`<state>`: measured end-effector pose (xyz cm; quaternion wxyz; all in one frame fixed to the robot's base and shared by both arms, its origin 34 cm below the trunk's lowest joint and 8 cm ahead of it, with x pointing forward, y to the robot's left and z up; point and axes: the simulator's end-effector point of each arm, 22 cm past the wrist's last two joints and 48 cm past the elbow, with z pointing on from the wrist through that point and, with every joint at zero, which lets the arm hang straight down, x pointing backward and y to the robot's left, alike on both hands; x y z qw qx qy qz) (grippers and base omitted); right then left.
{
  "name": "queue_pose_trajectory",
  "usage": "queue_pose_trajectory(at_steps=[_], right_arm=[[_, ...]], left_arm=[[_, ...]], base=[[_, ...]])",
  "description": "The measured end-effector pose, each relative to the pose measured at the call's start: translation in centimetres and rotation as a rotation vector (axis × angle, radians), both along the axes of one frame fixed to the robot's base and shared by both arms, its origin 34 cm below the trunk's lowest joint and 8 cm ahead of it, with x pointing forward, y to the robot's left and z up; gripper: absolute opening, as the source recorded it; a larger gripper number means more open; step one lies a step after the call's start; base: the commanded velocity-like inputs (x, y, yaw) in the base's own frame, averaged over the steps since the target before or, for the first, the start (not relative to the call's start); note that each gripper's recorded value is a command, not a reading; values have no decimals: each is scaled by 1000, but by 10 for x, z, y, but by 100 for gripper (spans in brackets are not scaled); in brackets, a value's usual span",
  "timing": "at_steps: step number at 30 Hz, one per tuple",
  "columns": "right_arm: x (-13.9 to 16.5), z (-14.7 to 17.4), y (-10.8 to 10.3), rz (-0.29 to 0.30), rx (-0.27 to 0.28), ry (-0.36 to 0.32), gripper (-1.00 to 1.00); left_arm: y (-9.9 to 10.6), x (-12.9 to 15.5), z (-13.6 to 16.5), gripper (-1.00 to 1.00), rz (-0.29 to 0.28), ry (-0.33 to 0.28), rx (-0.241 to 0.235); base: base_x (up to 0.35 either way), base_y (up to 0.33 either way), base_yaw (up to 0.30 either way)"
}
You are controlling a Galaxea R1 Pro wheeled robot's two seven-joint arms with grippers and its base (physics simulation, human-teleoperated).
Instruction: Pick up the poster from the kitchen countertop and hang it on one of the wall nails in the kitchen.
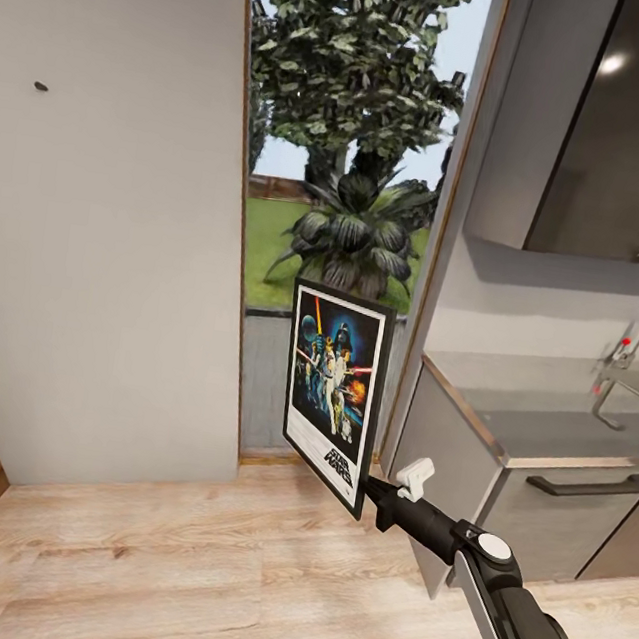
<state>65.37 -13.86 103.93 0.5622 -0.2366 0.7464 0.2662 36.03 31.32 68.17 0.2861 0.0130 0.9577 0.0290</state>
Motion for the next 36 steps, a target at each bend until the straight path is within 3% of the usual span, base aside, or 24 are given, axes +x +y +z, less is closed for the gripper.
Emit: queue_pose_trajectory(at_steps=[36], right_arm=[[-6, 3, -1, -4, -1, 16, -100]], left_arm=[[-1, -6, 9, 100, -1, 1, -1]], base=[[0, 0, 0]])
